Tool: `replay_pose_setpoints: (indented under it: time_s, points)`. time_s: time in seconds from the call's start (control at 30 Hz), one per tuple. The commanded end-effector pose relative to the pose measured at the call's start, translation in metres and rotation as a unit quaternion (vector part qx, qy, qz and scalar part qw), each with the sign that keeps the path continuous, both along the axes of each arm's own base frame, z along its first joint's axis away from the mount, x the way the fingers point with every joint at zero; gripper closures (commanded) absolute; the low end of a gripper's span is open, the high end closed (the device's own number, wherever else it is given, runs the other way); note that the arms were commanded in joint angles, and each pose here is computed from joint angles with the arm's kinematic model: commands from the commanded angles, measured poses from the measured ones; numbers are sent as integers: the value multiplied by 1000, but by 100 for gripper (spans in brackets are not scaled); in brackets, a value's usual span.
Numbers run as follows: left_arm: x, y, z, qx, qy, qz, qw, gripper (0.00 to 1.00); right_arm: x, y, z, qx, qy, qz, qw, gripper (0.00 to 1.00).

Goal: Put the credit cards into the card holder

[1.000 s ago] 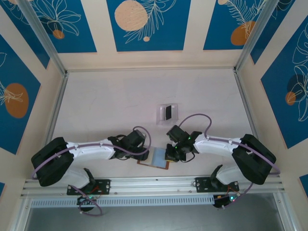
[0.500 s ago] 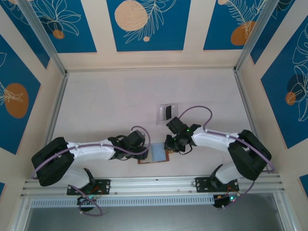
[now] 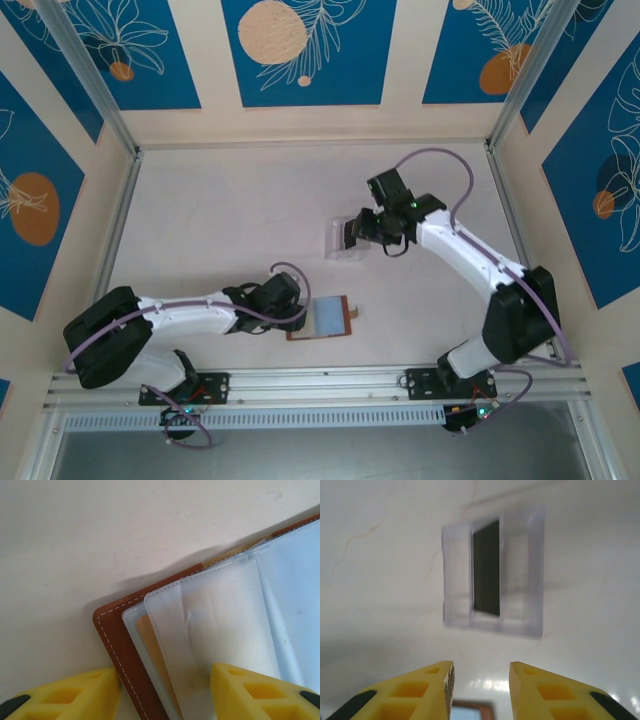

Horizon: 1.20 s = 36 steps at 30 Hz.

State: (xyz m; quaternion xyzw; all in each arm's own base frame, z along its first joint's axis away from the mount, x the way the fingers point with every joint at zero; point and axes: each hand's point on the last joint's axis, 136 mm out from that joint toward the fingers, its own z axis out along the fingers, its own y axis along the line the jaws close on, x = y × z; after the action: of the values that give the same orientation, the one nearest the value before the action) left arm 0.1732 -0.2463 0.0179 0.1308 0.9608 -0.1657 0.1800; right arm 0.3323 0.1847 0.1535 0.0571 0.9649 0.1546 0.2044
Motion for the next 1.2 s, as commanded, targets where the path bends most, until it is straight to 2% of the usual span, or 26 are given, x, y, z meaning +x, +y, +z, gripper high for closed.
replay_pose_setpoints:
  time_s: [0.0,0.2,0.67,1.17]
  points:
    - [-13,15,-30,35,23,0,999,50,13,-12,-18,-60,24,27,998,65]
    - [-16,16,-33,34,26,2,999,51,40,-1,-34,-87,33,35,995,67]
    - [-18,16,-34,29,27,3,999,51,45,18,-73,-103,66,54,991,67]
    - [-20,19,-38,27,30,7,999,52,51,31,-66,-86,54,71,992,70]
